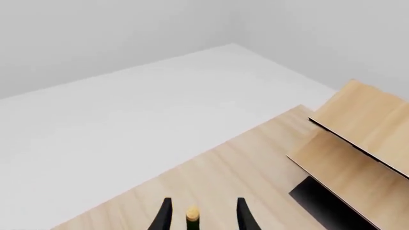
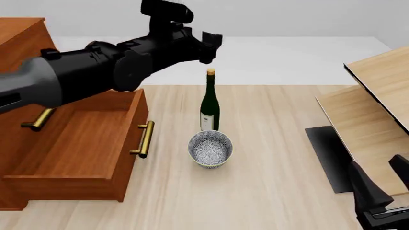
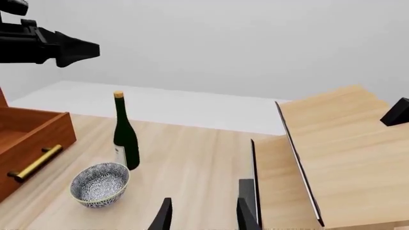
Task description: Put the wine bottle in the bottom drawer of the cabinet.
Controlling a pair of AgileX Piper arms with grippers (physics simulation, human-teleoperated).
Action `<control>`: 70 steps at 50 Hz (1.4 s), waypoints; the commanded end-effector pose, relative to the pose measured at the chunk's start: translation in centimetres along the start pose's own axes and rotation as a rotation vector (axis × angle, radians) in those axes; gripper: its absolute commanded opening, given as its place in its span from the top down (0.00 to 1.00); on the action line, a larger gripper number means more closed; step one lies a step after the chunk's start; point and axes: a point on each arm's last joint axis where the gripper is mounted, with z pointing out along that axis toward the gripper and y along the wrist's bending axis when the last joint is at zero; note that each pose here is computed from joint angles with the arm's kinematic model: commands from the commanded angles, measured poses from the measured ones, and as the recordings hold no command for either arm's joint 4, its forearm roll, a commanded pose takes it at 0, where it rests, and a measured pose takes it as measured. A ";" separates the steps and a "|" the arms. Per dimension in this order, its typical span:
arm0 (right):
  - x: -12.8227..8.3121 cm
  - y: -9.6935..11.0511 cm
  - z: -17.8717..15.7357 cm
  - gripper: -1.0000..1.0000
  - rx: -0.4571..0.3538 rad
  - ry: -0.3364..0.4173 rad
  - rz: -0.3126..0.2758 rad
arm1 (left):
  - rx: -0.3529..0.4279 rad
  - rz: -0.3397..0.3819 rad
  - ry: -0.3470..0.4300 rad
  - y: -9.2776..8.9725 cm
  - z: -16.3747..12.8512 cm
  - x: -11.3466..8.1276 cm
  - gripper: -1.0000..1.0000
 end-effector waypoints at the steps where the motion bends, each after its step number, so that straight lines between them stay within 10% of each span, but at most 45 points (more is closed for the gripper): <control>1: 0.2 0.0 0.0 0.00 0.001 0.006 0.000 | -0.003 0.007 0.011 0.1 1.3 1.2 0.00; 70: 0.8 0.0 0.0 0.00 -0.004 0.026 0.002 | -0.035 0.015 0.106 1.7 5.7 7.6 0.00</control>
